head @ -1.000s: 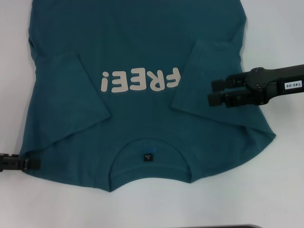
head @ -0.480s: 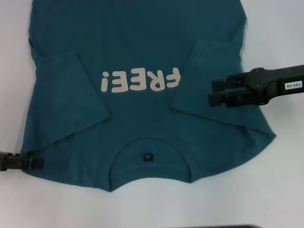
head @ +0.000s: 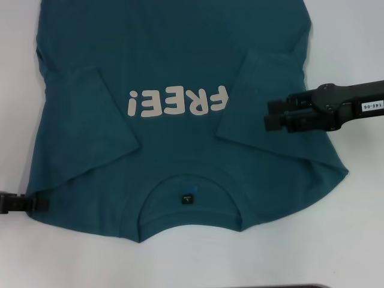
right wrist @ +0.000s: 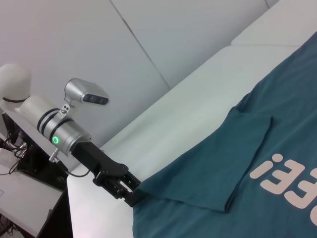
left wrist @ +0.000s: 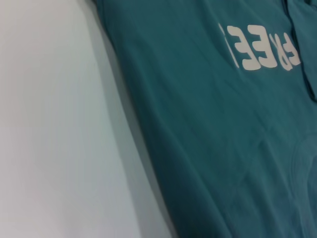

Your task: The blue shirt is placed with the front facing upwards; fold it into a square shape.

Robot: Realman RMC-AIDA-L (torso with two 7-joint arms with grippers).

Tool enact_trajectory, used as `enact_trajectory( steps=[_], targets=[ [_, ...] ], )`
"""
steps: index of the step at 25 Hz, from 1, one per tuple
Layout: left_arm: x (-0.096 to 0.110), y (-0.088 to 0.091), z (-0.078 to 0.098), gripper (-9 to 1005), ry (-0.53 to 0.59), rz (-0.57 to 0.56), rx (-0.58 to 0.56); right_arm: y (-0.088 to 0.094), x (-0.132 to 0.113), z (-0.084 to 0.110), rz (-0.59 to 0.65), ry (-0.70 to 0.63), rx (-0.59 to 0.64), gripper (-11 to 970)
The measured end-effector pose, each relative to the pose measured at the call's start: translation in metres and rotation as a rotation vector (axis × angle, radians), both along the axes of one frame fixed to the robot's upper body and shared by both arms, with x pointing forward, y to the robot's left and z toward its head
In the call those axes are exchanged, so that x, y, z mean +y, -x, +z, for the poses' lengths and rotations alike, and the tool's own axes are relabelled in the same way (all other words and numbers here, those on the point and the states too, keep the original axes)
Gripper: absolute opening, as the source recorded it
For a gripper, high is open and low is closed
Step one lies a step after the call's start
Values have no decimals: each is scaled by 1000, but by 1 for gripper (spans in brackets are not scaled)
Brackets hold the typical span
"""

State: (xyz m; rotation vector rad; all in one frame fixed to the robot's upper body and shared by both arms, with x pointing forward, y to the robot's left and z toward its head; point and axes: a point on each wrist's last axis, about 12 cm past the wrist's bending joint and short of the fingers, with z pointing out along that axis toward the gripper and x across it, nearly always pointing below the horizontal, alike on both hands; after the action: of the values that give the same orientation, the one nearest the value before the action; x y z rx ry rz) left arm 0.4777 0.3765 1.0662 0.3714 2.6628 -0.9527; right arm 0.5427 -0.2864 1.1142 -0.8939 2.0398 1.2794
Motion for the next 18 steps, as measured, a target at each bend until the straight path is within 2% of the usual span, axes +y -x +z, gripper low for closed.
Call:
enact_trajectory(
  steps=[3,5,8,15,18],
  targets=[
    [0,0,-1,657,-3,0,4,0,0,0,-2,-2,-1,691],
    [-1,0,-1,619,-5,-2,7,0,0,0,-2,-2,-1,641],
    [-1,1,-1,477,-5,-3,8,0,-1,0,-2,-2,1,566],
    [-5,-6,8,181,29,-19,-18,2,-1,0,0,-8,3,577],
    [-6,-6,8,105,26,-24,-17,2,-3,0,-6,-12,4,576]
  ],
)
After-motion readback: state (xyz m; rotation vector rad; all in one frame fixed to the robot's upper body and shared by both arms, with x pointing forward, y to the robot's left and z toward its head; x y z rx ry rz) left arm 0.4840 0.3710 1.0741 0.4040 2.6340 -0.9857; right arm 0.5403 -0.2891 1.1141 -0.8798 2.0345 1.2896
